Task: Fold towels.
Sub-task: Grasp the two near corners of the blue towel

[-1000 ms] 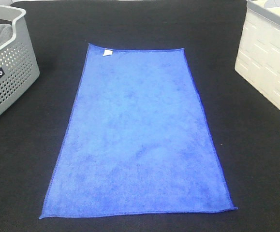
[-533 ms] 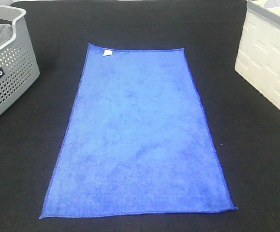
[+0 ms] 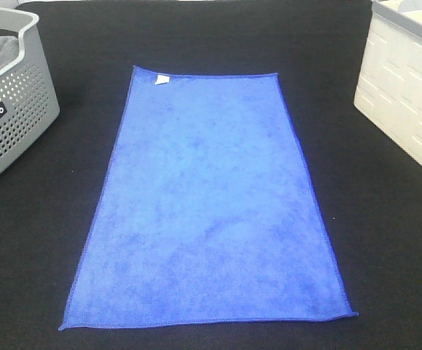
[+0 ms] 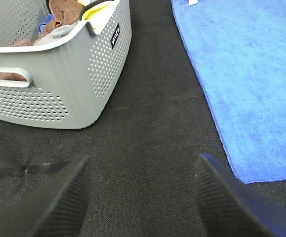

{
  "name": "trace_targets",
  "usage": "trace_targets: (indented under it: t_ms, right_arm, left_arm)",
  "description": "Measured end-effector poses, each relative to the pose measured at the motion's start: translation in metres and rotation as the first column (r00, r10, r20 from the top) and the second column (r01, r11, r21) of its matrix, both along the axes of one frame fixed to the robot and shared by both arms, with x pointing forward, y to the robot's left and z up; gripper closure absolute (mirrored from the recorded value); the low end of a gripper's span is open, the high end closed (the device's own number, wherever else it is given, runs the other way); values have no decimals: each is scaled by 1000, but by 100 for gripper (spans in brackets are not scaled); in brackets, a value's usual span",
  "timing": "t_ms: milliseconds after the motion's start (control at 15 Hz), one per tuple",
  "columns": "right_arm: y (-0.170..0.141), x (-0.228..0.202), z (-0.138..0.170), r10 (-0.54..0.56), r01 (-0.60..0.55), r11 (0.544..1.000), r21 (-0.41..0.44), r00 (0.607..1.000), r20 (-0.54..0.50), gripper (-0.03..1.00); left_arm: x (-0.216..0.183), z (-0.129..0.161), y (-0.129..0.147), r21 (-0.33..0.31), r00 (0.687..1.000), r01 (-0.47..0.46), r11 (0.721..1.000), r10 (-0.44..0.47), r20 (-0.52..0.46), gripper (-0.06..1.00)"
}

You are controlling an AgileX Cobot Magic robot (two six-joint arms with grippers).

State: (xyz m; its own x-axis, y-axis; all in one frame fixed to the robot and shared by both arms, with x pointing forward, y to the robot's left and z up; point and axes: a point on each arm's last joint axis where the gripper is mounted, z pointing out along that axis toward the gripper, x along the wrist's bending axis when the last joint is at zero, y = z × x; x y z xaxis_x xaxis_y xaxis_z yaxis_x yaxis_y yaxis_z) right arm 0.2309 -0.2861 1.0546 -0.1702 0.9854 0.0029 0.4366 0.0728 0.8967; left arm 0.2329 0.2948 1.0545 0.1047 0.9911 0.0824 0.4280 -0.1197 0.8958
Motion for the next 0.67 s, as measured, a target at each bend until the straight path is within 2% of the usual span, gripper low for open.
trace_targets:
  t_ms: [467,600,667]
  right_arm:
    - [0,0,0,0,0,1000,0,1000,0,20]
    - [0,0,1,-6,6,1000,10,1000,4,20]
    - [0,3,5,-20,20,999,36,1000,11,21]
  left_arm:
    - [0,0,0,5,1000,3,1000,-3,0,36]
    - [0,2,-3,-74,1000,-4,997,5,14,36]
    - [2,7,-4,-121,998,-2,993,10,61,36]
